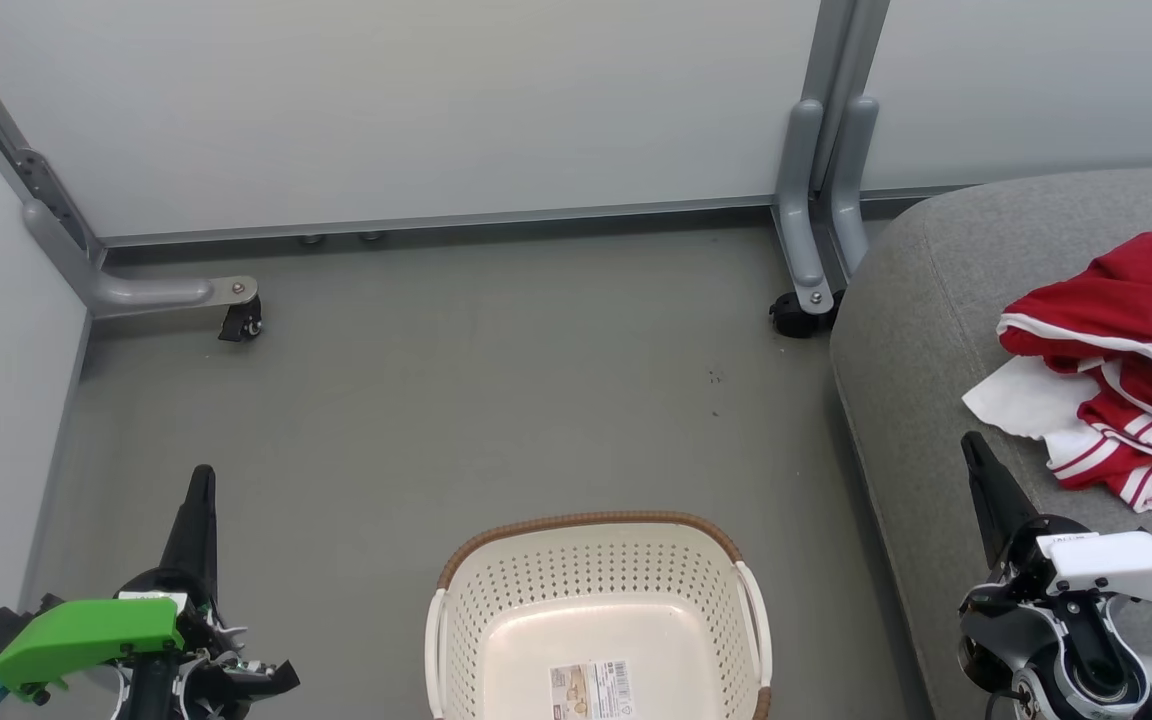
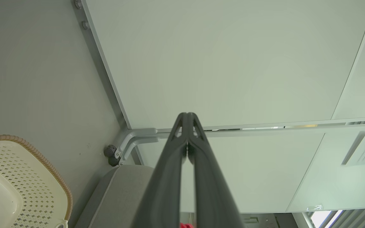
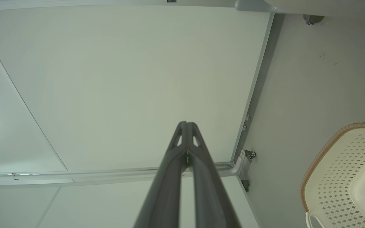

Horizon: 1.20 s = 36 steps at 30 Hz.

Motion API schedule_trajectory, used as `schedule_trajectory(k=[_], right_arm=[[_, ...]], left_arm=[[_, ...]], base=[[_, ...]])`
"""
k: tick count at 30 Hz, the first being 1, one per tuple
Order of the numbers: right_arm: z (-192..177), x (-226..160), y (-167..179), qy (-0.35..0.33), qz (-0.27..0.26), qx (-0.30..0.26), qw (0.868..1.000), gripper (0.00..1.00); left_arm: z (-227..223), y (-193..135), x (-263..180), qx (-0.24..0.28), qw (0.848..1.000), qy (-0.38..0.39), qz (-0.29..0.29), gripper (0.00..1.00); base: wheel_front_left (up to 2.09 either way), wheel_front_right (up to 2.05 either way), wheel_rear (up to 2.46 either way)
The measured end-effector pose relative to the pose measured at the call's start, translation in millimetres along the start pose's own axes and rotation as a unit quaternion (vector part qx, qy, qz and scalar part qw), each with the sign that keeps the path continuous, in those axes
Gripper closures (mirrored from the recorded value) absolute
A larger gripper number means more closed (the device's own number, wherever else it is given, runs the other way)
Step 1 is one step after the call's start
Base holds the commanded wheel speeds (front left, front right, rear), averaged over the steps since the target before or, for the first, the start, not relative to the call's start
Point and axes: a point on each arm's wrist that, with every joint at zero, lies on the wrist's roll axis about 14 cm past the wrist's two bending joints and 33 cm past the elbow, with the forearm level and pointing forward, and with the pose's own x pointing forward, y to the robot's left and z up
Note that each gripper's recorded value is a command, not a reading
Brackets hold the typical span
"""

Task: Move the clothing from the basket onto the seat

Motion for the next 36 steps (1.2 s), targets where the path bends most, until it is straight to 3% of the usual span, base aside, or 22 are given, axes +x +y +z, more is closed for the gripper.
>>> schedule_trajectory(k=[6, 36], right_arm=[[1.0, 2.7, 1.4, -0.001, 0.002, 0.018, 1.000, 1.00], [1.6, 2.8, 1.5, -0.002, 0.003, 0.020, 1.000, 1.00]], left_arm=[[0.9, -2.7, 1.7, -0.019, 1.000, 0.000, -0.005, 1.00], [0.7, -3.2, 1.9, -0.020, 1.000, 0.000, -0.006, 1.00]], base=[[0.00, 0.00, 0.00], [0.00, 0.00, 0.00]])
